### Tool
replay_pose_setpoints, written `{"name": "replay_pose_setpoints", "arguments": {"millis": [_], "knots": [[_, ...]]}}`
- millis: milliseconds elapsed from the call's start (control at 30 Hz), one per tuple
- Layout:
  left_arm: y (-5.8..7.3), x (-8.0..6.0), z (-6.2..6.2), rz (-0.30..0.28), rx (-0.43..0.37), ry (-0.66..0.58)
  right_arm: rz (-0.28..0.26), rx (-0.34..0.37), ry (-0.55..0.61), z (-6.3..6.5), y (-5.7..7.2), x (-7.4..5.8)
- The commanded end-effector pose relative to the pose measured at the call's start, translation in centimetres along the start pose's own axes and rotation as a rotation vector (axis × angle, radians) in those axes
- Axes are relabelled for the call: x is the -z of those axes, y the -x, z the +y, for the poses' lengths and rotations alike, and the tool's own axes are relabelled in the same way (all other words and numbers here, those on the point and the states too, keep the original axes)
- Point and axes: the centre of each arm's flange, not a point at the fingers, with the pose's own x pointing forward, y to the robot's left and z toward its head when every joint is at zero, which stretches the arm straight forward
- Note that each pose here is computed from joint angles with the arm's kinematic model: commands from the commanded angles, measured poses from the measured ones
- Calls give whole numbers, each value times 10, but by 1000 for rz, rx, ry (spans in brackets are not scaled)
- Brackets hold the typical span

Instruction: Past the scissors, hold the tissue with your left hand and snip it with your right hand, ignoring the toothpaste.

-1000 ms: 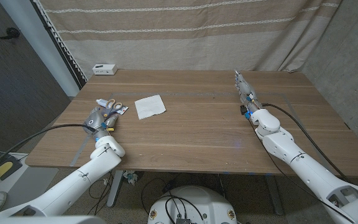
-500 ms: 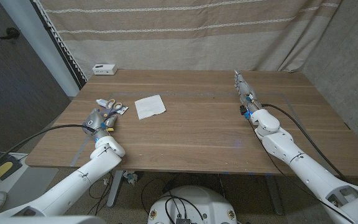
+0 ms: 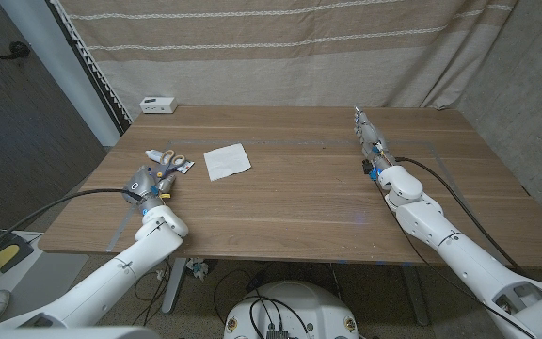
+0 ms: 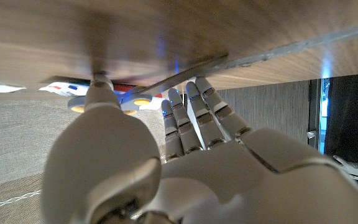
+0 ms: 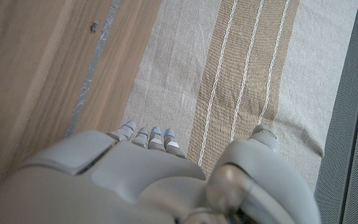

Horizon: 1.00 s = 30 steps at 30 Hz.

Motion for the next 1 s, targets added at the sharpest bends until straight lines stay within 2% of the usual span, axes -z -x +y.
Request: {"name": "replay_pose_setpoints", "arguments": {"millis": [33, 267, 1000], "knots": [[-4, -2, -3, 23, 54, 2, 7, 2, 12, -1, 3, -3], [-8, -6, -4, 33, 94, -20, 9, 1, 11, 0, 3, -3], [-5, -12, -9, 25, 122, -42, 18, 21, 7, -6, 14, -2]]}}
